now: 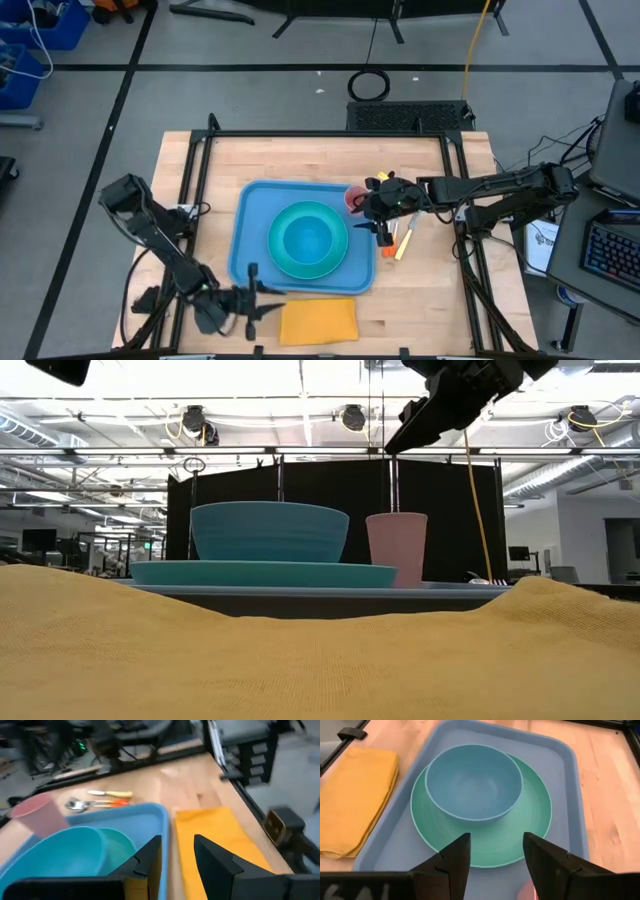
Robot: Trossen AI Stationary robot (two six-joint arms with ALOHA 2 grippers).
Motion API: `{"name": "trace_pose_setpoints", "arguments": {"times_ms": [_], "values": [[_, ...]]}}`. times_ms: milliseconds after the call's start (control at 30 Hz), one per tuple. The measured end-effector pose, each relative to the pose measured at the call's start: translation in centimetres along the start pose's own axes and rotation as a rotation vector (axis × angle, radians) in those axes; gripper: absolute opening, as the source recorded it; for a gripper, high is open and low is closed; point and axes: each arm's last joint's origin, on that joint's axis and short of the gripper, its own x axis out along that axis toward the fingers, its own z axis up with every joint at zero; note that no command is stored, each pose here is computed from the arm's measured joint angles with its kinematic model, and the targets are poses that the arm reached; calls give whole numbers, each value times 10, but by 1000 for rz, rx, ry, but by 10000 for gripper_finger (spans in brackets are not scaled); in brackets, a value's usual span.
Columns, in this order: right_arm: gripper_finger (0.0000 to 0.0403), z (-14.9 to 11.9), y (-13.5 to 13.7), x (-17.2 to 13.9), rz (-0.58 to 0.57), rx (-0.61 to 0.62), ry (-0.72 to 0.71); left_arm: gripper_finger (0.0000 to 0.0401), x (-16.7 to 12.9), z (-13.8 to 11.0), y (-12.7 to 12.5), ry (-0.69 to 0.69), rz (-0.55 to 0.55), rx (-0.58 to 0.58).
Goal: Set up tray
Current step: Put the yellow napkin on the blue serving tray to the left of the green plate
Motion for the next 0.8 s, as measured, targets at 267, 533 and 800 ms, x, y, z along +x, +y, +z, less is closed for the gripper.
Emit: {"name": "trace_pose_setpoints", "arguments": {"times_ms": [267,533,800], "values": [[171,1,0,0,-1,17,-8,120,26,-1,-31,197,36,68],[171,-10,5,8,84,15,-69,120,39,0,-67,339,76,23],[171,-24,7,14,95,11,-113,120,37,19,-97,455,24,-111]]}}
